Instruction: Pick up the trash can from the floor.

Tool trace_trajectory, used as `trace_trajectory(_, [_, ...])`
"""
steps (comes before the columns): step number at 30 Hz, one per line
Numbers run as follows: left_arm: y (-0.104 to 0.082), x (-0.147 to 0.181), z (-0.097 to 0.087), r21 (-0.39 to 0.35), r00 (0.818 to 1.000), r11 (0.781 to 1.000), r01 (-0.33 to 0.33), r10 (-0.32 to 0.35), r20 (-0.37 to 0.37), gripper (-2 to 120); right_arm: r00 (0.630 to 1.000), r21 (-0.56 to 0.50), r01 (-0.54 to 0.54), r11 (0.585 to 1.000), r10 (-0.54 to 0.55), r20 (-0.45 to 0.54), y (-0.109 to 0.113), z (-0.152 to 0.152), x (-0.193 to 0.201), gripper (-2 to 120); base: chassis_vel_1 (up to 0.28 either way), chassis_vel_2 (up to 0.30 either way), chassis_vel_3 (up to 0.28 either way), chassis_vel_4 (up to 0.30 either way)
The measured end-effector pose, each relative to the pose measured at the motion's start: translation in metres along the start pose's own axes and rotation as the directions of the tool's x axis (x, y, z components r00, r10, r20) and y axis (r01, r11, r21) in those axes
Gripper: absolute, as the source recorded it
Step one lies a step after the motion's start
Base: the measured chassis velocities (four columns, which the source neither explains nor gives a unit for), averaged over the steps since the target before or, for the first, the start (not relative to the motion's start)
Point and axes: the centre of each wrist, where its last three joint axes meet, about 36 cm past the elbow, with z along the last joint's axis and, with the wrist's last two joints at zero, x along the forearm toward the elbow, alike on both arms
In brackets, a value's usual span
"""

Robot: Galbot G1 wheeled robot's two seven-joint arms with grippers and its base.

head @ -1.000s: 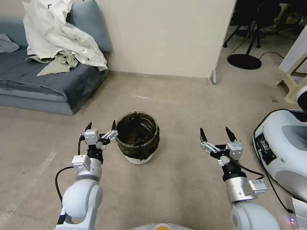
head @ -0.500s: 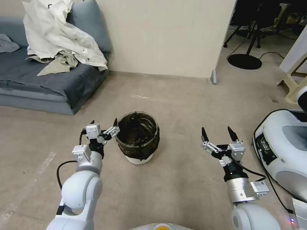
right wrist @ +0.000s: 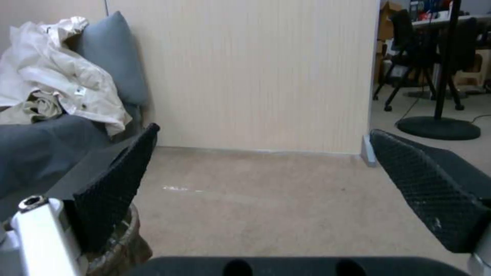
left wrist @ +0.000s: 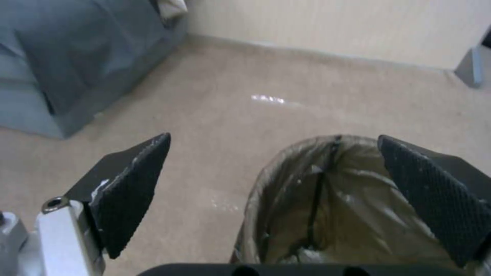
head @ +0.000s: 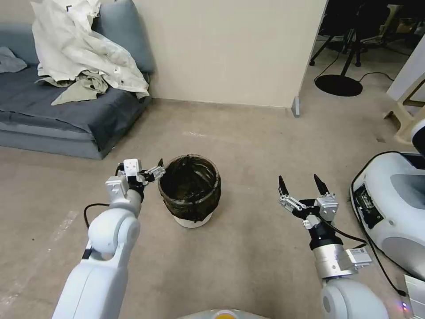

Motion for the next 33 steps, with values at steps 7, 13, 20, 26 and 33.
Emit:
trace_trajectory(7, [-0.006, -0.025, 0.009, -0.008, 0.996, 0.999, -0.032, 0.031, -0.083, 100, 1.0, -0.006, -0.004, 1.0, 0.004, -0.007, 0.0, 0.004, -0.002, 100, 0.0, 0.0, 0.0, 0.0])
trace_trajectory(13, [-0.011, -0.046, 0.023, -0.019, 0.989, 0.999, -0.031, 0.028, -0.146, 99, 1.0, -0.009, -0.008, 1.0, 0.008, -0.013, 0.001, 0.007, -0.002, 100, 0.0, 0.0, 0.0, 0.0])
trace_trajectory(20, [-0.012, -0.067, 0.036, -0.038, 0.98, 0.999, -0.01, 0.002, -0.201, 99, 1.0, -0.008, -0.01, 1.0, 0.01, -0.013, 0.0, 0.008, -0.003, 100, 0.0, 0.0, 0.0, 0.0])
trace_trajectory(26, [-0.014, -0.076, 0.041, -0.048, 0.975, 0.999, -0.002, -0.009, -0.223, 99, 1.0, -0.008, -0.012, 1.0, 0.011, -0.013, -0.001, 0.008, -0.003, 100, 0.0, 0.0, 0.0, 0.0])
trace_trajectory(33, [-0.017, -0.088, 0.049, -0.067, 0.968, 0.998, 0.011, -0.028, -0.249, 99, 1.0, -0.008, -0.013, 1.0, 0.013, -0.012, -0.002, 0.009, -0.003, 100, 0.0, 0.0, 0.0, 0.0])
